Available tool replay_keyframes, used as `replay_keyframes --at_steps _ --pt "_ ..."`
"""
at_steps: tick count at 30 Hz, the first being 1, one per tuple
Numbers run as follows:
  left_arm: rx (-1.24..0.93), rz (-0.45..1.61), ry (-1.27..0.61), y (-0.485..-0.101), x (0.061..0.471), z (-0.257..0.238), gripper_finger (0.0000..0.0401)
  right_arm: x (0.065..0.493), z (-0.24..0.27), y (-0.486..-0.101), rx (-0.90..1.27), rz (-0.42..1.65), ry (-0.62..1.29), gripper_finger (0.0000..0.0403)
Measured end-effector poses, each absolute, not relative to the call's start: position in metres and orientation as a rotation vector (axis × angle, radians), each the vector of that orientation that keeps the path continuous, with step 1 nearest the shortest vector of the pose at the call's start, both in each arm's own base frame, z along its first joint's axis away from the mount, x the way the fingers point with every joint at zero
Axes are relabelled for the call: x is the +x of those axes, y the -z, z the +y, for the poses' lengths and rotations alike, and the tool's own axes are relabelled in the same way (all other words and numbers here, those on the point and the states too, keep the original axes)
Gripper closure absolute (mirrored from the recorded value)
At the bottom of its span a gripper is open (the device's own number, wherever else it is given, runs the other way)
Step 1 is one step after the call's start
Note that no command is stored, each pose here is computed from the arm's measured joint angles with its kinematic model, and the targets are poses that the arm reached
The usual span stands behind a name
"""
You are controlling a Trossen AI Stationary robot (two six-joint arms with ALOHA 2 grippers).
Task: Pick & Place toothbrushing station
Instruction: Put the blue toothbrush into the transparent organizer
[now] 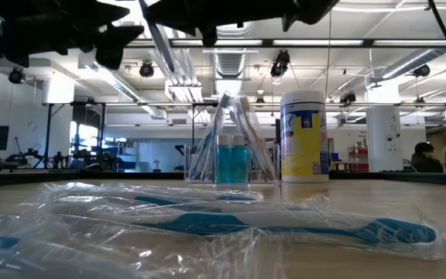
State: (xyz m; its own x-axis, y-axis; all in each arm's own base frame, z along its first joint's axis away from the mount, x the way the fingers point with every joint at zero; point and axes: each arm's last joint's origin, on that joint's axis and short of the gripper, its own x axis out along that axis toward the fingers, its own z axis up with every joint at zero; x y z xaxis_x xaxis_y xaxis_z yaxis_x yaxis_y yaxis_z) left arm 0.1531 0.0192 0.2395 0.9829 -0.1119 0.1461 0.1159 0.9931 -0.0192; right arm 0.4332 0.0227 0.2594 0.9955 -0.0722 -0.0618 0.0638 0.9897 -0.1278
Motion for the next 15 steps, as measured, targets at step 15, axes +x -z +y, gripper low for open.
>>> replay_keyframes --at_steps 15 --pt "-0.014 -0.197 0.123 -0.247 0.159 0.020 0.0184 0.454 0.022 -0.255 -0.150 0.079 0.070 0.0385"
